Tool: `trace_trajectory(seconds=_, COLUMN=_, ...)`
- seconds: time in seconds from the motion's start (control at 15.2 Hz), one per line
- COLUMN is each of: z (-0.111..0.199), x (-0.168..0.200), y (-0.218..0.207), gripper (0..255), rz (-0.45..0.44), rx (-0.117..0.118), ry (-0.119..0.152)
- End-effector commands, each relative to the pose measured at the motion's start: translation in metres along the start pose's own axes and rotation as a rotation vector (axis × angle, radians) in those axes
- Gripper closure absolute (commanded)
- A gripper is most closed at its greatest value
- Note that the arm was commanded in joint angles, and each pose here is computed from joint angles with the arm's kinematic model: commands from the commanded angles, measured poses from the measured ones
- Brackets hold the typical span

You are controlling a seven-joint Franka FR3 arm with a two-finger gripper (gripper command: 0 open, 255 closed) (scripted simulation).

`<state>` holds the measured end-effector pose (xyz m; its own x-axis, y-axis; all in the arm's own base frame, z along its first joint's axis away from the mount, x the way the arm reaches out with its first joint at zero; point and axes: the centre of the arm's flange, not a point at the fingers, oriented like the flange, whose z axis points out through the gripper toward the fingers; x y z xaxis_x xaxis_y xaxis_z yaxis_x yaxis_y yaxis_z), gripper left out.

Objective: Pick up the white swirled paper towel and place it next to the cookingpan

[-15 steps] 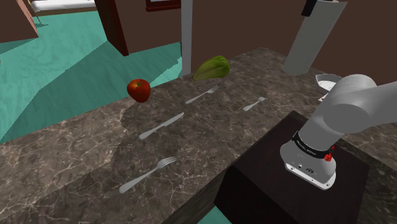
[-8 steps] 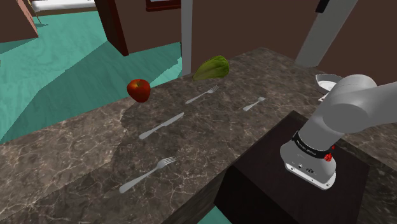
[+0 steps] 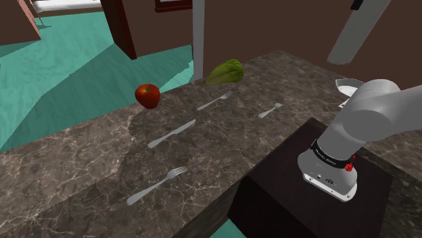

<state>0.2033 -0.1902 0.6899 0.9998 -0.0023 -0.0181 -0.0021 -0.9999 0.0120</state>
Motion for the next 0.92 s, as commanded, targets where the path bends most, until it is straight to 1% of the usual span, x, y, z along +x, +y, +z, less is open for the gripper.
trace_trajectory(seconds=0.0, z=0.000, x=-0.001, y=0.029, gripper=255, rz=-0.001, rx=-0.001, ry=0.000)
trace_trajectory(seconds=0.53, z=0.000, x=-0.011, y=0.134, gripper=255, rz=-0.001, rx=-0.001, ry=0.000)
trace_trajectory(seconds=0.59, z=0.001, x=-0.012, y=0.140, gripper=255, rz=-0.001, rx=-0.001, ry=0.000)
trace_trajectory(seconds=0.86, z=0.022, x=-0.011, y=0.140, gripper=255, rz=-0.001, rx=-0.001, ry=0.000)
